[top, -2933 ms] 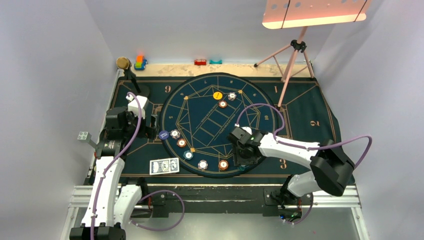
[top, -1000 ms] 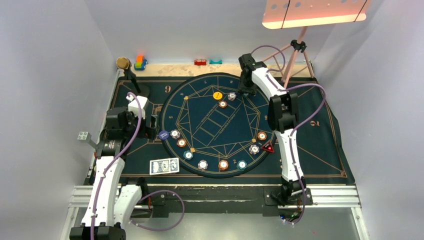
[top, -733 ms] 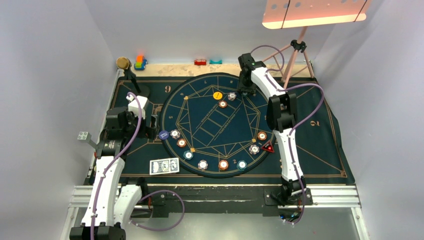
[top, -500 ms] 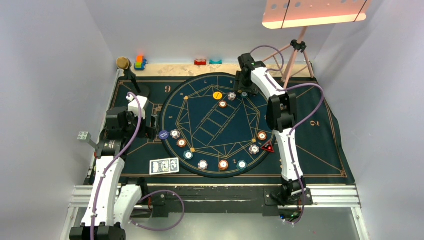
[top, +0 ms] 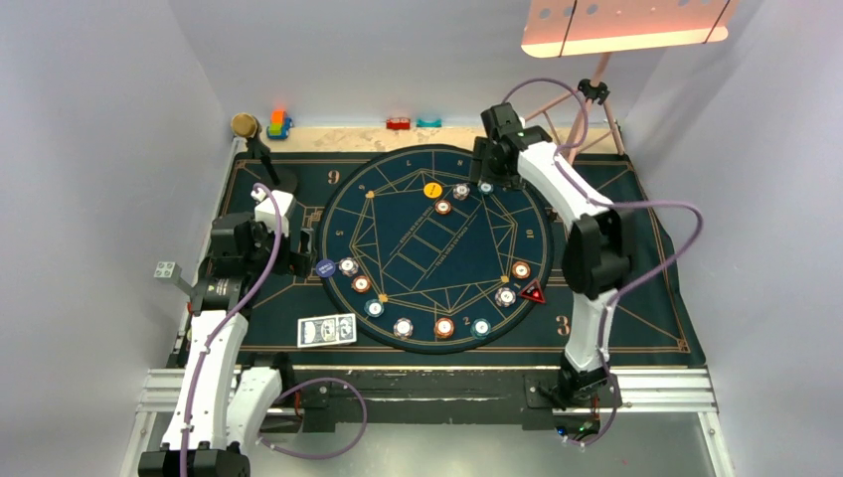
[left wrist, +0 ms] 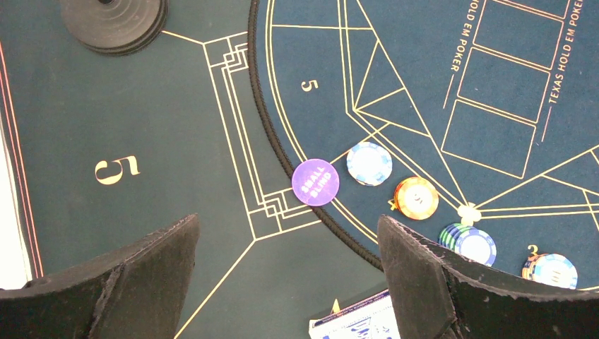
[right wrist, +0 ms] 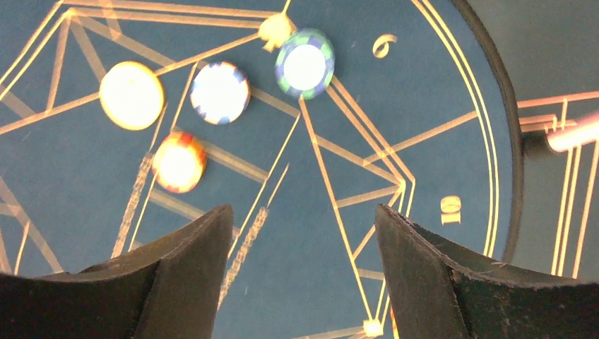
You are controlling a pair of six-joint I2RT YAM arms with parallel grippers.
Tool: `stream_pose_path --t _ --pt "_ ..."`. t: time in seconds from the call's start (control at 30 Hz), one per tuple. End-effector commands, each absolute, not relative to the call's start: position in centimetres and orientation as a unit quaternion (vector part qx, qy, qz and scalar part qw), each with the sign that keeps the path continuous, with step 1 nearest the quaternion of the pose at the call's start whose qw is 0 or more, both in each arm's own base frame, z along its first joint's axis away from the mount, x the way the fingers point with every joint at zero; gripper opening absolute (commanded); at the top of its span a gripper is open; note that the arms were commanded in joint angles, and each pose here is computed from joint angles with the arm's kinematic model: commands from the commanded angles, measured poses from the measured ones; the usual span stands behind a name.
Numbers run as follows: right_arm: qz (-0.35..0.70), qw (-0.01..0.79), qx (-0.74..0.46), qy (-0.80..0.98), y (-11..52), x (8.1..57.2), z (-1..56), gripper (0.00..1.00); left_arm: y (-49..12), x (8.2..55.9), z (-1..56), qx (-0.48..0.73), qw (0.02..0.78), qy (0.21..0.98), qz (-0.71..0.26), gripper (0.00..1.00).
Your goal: Distribute texas hold em gaming equipment
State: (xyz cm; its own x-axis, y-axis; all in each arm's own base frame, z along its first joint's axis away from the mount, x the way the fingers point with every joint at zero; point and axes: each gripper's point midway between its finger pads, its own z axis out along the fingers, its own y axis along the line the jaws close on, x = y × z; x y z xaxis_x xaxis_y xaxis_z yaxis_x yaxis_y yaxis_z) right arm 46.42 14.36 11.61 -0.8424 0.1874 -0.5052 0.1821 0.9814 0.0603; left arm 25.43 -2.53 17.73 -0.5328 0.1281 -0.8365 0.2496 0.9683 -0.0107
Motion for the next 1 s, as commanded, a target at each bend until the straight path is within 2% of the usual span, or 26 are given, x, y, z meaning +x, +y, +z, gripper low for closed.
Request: stream_pose_path --t 0.0,0.27,0.47,0.7,0.97 --pt "0.019 0.315 0.078 0.946 16.4 41.6 16.3 0.78 -2.6 25.9 18.5 0.119 0.489 0.862 -0.064 1.0" --pt "0.017 0.248 0.025 0.968 18.8 26.4 11.4 0.82 -2.7 25.8 18.5 0.121 0.489 0.861 -0.066 1.0" --pt "0.022 0.191 -0.006 0.981 18.8 18.9 8.3 0.85 -2.6 25.9 18.5 0.12 0.49 0.861 -0.065 1.0" --pt "0.022 0.137 -0.05 0.989 19.5 14.2 5.0 0.86 -2.6 25.9 18.5 0.12 0.488 0.862 -0.064 1.0" --pt "0.004 0.121 -0.064 0.991 19.7 13.5 2.8 0.83 -2.6 25.9 18.4 0.119 0.487 0.863 -0.064 1.0"
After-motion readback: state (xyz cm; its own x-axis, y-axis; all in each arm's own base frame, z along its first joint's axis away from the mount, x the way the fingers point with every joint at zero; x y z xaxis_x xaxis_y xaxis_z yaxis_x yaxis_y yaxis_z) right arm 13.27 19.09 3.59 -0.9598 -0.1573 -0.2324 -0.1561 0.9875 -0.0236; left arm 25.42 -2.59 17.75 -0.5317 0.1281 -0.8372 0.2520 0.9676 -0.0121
